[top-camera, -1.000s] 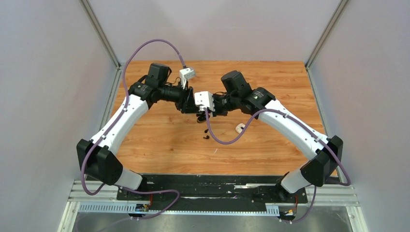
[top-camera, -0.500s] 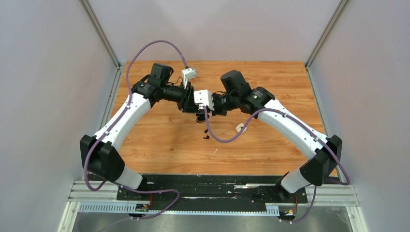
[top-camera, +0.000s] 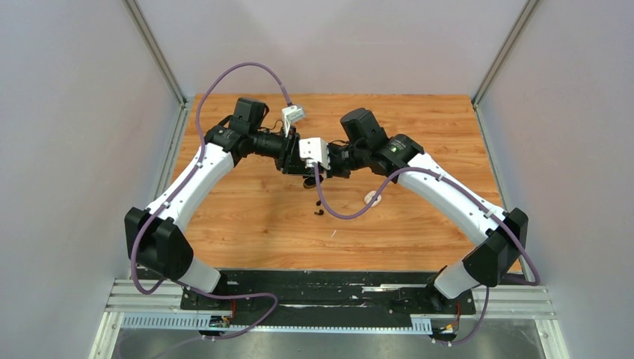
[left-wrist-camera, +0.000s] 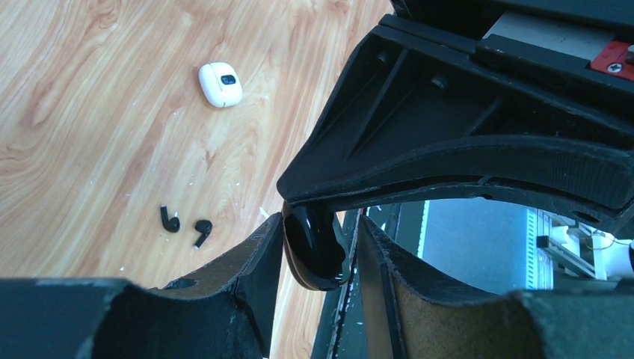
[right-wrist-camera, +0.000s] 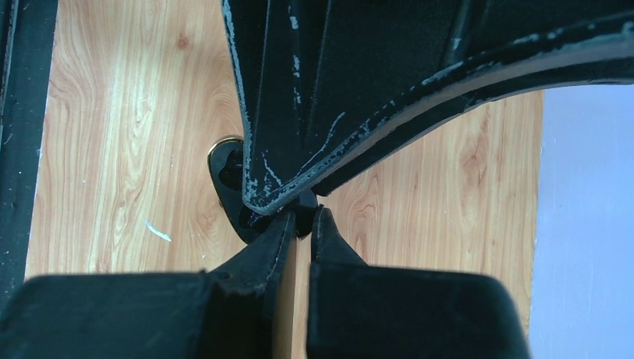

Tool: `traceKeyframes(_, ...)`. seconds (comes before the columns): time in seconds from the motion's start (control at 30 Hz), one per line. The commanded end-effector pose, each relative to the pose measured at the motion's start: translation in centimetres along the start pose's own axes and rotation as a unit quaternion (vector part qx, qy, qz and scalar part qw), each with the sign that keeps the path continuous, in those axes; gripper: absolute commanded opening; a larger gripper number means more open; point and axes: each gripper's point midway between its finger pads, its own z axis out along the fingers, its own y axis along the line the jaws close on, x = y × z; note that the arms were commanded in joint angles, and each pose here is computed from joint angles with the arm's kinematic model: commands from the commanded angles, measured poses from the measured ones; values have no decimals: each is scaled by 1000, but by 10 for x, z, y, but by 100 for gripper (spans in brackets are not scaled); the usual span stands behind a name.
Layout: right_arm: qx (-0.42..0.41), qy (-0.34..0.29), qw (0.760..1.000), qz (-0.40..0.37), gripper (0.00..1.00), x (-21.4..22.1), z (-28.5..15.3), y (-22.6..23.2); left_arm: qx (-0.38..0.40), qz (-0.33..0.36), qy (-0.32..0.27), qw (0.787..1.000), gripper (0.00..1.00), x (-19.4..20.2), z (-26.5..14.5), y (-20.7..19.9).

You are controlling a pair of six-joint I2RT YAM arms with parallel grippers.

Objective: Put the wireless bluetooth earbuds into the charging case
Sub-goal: Pass from the right arm to the left

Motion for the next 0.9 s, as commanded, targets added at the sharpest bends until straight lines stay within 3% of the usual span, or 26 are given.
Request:
traceKeyframes(0.0,29,-25,999,-15,0,-20,-6,-16,13,3,2,1000,49,1,2,-4)
traceKeyframes(0.53,43,-26,999,-17,0,-21,-6,-21,19,-5,8,1000,25,5,4,-3)
traceKeyframes(0.87,45,-28,998,-22,0,-23,-4,-22,13,-12,12,1000,40,7,5,0)
